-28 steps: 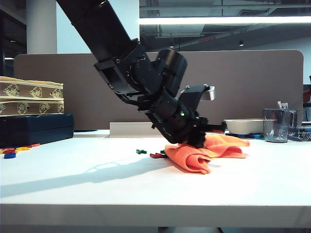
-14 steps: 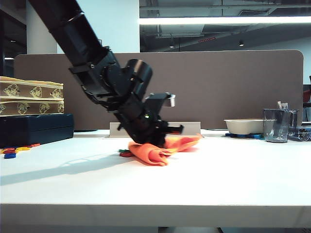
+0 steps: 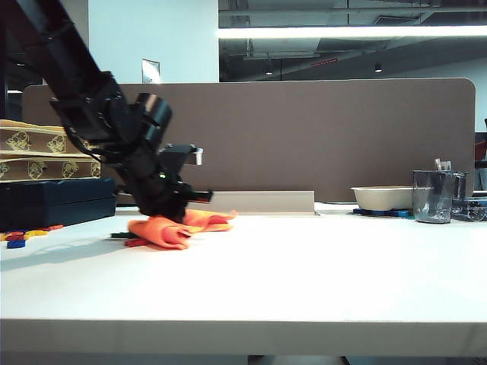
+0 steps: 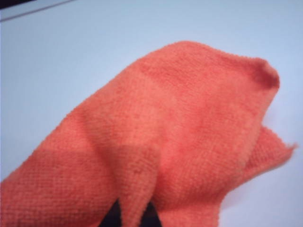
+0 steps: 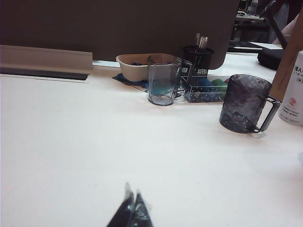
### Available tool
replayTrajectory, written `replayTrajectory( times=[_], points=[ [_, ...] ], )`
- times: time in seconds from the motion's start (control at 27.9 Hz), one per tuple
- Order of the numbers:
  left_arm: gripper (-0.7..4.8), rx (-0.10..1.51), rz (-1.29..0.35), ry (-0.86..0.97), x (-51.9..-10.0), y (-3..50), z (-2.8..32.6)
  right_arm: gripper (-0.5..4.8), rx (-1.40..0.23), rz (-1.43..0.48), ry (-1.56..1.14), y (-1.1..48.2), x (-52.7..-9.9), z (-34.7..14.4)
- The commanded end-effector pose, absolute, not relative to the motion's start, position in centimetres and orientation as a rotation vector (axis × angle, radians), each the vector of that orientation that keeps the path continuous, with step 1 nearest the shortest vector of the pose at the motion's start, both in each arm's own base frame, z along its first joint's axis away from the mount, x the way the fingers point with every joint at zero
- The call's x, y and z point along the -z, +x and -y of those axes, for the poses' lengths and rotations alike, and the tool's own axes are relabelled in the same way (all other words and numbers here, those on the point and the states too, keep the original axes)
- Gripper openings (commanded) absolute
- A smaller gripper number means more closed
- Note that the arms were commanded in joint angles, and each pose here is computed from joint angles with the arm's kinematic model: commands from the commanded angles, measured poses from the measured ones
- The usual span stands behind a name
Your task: Use an orange cloth to wipe the letter magnets on the table away for a distance.
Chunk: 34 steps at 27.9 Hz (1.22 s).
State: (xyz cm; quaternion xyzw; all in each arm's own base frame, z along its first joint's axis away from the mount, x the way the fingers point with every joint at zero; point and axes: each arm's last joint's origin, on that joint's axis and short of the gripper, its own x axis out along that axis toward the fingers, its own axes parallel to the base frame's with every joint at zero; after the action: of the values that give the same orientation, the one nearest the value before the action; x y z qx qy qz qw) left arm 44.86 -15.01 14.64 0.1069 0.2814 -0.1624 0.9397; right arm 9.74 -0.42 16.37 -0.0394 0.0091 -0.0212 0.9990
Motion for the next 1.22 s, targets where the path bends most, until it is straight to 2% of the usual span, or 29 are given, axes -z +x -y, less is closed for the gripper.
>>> replayTrajectory(
  times=[0.04, 0.61, 1.04, 1.22],
  points=[
    [-0.06, 0.324, -0.562, 0.274, -15.4, 45.1, 13.7, -0.05, 0.044, -0.009, -0.078, 9.8, -16.3, 0.4],
    [-0.06, 0.211, -0.634, 0.241, -15.8, 46.0, 6.8, -0.05, 0.044, -0.009, -0.078, 9.8, -16.3, 0.4],
    [-0.06, 0.052, -0.644, 0.184, -16.1, 46.5, -0.8, -0.05, 0.044, -0.009, -0.078, 9.8, -16.3, 0.4],
    [-0.06, 0.074, -0.592, 0.153, -17.4, 46.5, -1.3, -0.05, 0.044, -0.009, -0.078, 9.8, -16.3, 0.4]
  ],
)
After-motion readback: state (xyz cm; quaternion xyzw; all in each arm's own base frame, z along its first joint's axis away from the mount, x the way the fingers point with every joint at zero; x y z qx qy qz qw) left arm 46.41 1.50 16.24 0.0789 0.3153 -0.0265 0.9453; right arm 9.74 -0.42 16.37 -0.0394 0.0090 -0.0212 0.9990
